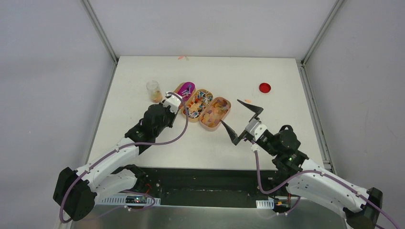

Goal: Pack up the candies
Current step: Scoop the fake candies from the storage box, then place the fake candies in the packing bottle.

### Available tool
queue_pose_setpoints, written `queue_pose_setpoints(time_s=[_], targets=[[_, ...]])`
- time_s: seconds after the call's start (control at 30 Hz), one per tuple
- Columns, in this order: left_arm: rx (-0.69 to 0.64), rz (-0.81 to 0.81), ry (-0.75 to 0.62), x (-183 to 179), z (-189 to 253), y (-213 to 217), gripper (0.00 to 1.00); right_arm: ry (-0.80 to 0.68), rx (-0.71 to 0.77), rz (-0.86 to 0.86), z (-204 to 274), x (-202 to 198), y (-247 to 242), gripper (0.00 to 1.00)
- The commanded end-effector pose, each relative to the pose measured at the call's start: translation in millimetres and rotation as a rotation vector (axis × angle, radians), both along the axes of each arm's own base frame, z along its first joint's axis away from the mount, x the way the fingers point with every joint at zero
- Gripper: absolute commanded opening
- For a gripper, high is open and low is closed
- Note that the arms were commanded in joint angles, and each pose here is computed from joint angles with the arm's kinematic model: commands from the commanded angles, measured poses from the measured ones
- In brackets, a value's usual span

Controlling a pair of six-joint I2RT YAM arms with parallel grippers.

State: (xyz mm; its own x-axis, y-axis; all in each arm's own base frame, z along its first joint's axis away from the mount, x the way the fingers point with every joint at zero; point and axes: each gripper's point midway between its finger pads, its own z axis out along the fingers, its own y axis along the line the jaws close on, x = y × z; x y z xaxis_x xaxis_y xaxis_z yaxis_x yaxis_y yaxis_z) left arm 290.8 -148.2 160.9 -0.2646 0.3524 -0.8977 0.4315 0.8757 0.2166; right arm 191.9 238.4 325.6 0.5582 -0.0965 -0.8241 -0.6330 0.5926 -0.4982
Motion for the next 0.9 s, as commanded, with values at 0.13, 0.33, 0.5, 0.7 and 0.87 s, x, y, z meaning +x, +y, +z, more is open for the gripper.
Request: queue_pose_setpoints(time_s=[0.13,0.33,0.5,0.7,0.87], targets=[[0.011,0.094,0.004,10.7,41.4,21.3,0.00,-0.028,0.052,0.010,17.5,-2.8,-1.5,0.99],[0.008,0.147,0.003,17.4,65.3,44.3,0.00,-0.027,0.045,0.021,15.1,-4.5,-0.3,0.99],[0.019,0.194,0.011,18.2,78.4,64.5,0.00,-0.027,0.043,0.020,14.6,-4.4,-0.6,0.99],[0.020,0.214,0.031,17.4,84.4,74.8,0.00,-0.024,0.032,0.023,11.4,-2.7,2.7,0.99],[0.018,0.220,0.048,15.6,85.5,79.6,0.00,-0.025,0.025,0.023,8.5,-2.3,3.6,0.99]])
